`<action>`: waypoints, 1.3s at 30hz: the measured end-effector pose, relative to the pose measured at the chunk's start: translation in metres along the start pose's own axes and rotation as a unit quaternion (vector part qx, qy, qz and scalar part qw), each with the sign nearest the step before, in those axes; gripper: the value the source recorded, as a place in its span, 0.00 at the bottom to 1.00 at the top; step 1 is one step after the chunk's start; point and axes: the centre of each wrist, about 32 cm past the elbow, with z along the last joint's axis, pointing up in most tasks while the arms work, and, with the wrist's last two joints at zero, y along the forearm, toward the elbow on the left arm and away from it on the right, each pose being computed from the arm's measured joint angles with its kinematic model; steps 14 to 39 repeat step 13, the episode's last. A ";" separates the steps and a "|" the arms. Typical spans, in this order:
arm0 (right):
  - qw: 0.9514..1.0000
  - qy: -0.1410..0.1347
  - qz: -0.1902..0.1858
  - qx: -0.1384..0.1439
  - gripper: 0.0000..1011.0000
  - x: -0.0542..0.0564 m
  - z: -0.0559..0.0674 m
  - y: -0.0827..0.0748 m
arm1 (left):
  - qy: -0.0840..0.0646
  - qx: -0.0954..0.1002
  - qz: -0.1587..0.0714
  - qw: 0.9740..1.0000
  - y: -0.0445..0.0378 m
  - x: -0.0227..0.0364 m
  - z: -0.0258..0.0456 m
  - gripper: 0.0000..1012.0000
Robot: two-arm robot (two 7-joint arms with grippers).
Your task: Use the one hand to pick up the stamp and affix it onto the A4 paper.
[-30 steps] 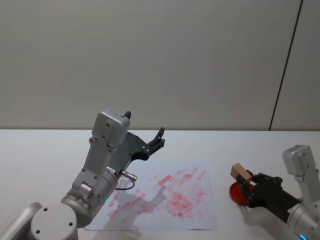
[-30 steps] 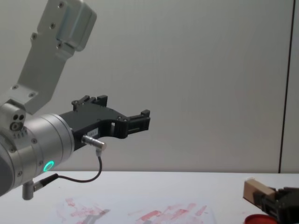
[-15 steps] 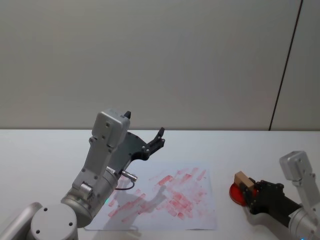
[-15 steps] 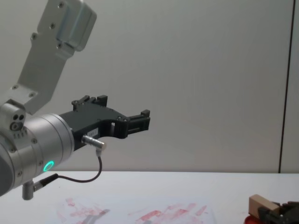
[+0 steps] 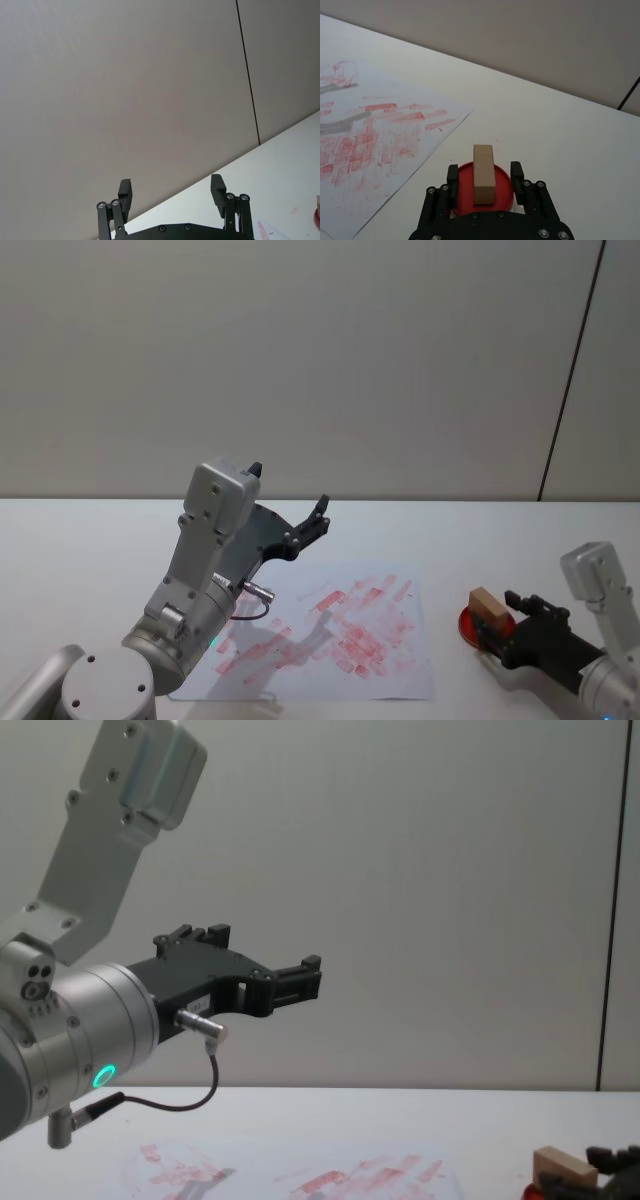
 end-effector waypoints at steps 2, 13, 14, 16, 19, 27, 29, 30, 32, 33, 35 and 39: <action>1.000 0.002 -0.001 0.005 0.64 0.000 0.002 0.000 | 0.000 0.000 0.000 1.000 0.0000 0.0000 0.0000 0.99; 0.998 0.010 -0.010 0.062 0.93 -0.007 0.024 -0.004 | 0.000 0.000 0.000 1.000 0.0000 0.0000 0.0000 0.99; 0.998 0.010 -0.010 0.062 0.93 -0.007 0.024 -0.004 | 0.000 0.000 0.000 1.000 0.0000 0.0000 0.0000 0.99; 0.998 0.010 -0.010 0.062 0.93 -0.007 0.024 -0.004 | 0.000 0.000 0.000 1.000 0.0000 0.0000 0.0000 0.99; 0.998 0.010 -0.010 0.062 0.93 -0.007 0.024 -0.004 | 0.000 0.000 0.000 1.000 0.0000 0.0000 0.0000 0.99; 0.998 0.010 -0.010 0.062 0.93 -0.007 0.024 -0.004 | 0.000 0.000 0.000 1.000 0.0000 0.0000 0.0000 0.99; 0.998 0.010 -0.010 0.062 0.93 -0.007 0.024 -0.004 | 0.000 0.000 0.000 1.000 0.0000 0.0000 0.0000 0.99; 0.998 0.010 -0.010 0.062 0.93 -0.007 0.024 -0.004 | 0.000 0.000 0.000 1.000 0.0000 0.0000 0.0000 0.99; 0.998 0.010 -0.010 0.062 0.93 -0.007 0.024 -0.004 | 0.000 0.000 0.000 1.000 0.0000 0.0000 0.0000 0.99; 0.998 0.010 -0.010 0.062 0.93 -0.007 0.024 -0.004 | 0.000 0.000 0.000 1.000 0.0000 0.0000 0.0000 0.99; 0.998 0.010 -0.010 0.062 0.93 -0.007 0.024 -0.004 | 0.000 0.000 0.000 1.000 0.0000 0.0000 0.0000 0.99; 0.998 0.010 -0.010 0.062 0.93 -0.007 0.024 -0.004 | 0.000 0.000 0.000 1.000 0.0000 0.0000 0.0000 0.99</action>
